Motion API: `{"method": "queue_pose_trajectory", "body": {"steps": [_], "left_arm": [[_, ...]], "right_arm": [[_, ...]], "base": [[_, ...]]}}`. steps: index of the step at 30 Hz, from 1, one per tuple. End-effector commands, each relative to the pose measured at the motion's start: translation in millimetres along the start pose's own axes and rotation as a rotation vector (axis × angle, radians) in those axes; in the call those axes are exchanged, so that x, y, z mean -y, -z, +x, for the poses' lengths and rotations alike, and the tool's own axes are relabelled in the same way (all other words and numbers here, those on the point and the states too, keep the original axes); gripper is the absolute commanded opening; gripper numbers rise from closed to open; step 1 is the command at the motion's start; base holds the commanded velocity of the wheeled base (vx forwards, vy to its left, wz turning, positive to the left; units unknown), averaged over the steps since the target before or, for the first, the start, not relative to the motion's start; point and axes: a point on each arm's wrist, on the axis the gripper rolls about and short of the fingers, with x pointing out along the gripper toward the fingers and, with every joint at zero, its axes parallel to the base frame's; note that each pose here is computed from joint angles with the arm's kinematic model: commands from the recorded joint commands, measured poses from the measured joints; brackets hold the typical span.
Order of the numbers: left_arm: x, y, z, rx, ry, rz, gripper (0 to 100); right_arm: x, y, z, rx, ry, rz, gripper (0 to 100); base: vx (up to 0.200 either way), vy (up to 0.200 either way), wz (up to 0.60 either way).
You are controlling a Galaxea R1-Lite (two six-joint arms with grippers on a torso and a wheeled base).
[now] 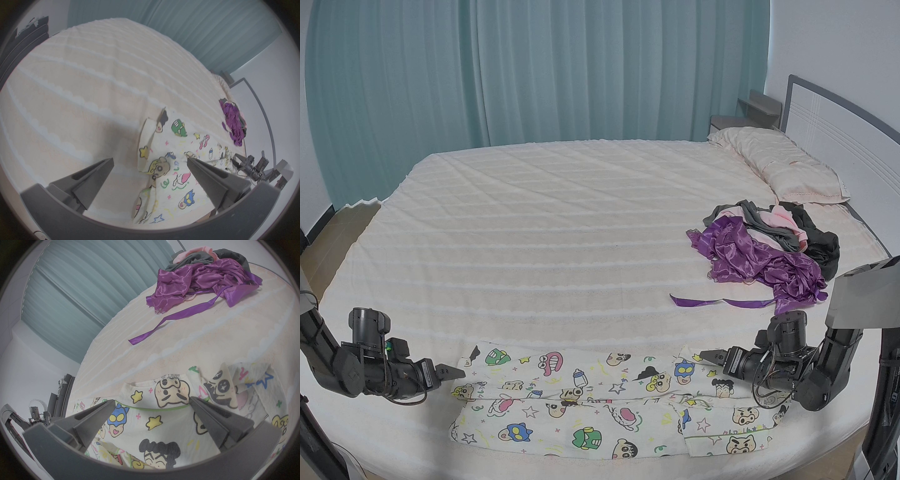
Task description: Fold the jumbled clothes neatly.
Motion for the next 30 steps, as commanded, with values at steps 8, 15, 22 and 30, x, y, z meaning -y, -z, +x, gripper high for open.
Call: {"method": "queue_pose_trajectory", "body": {"steps": [8, 15, 22, 30], "left_arm": [[39, -49, 8, 0.136, 0.108, -0.078, 100], [47, -54, 56, 0.068, 0.078, -0.058, 100], [45, -56, 77, 0.035, 0.064, -0.057, 100], [48, -56, 81, 0.028, 0.070, -0.049, 100]], "right_arm": [[-7, -4, -13, 0.019, -0.023, -0.006, 100], [-6, 1, -15, 0.003, -0.019, -0.007, 100], [-5, 3, -15, -0.006, -0.015, -0.006, 100], [-5, 3, -15, -0.006, -0.016, -0.006, 100]], "base": [[0.000, 0.000, 0.00], [0.000, 0.000, 0.00], [0.000, 0.000, 0.00], [0.000, 0.000, 0.00]]}}
